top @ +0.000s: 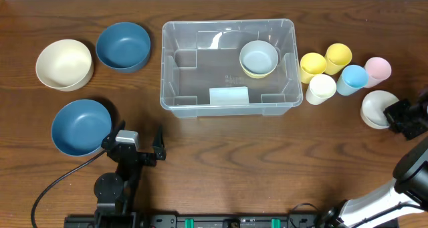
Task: Pack container
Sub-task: 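Grasp the rim of the white bowl with the right gripper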
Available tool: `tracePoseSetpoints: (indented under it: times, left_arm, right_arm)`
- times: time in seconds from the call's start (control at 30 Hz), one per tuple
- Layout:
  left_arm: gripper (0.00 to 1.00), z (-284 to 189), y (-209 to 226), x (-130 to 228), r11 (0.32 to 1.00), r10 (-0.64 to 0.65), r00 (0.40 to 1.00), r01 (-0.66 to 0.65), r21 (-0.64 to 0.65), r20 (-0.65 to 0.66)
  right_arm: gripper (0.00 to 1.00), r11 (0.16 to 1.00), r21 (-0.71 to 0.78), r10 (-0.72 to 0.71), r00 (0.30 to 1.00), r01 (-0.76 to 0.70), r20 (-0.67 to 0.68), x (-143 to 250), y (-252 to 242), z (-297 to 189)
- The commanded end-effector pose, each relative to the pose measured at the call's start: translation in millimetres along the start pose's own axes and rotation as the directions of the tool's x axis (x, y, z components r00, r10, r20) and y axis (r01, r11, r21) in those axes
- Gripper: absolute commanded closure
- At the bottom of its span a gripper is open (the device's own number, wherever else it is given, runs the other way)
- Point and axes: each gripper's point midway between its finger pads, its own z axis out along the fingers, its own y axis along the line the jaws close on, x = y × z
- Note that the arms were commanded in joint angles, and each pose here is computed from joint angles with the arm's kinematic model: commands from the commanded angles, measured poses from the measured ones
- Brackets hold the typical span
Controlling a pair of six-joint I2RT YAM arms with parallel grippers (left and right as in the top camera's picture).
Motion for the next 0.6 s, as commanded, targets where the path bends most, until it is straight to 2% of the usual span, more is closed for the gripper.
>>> tracePoseSetpoints:
  times: [0.0, 0.3, 0.43, 0.57]
  left_arm:
    - [0.02, 1, 1, 17, 1.0, -0.002, 0.999, 0.002, 0.003, -0.052]
    - [0.02, 1, 1, 17, 1.0, -0.002, 0.999, 0.002, 0.003, -0.052]
    - [0.02, 1, 1, 17, 1.0, -0.002, 0.999, 0.002, 0.003, -0.052]
    - [0.02, 1, 1, 17, 1.0, -0.002, 0.999, 0.002, 0.003, -0.052]
  right_arm:
    - [0.99, 0.998, 0.057, 0.018, 0.999, -0.015, -0.049, 15, -10, 4]
    - [0.99, 0.993, 0.107, -0.03, 0.989, 0.046, -0.148, 51, -7, -7]
    - [0.99, 0.993, 0.079, -0.078, 0.991, 0.086, -0.107, 57, 4, -32]
    - [0.99, 0.988, -0.004, -0.152, 0.988, 0.152, -0.021, 65, 18, -77]
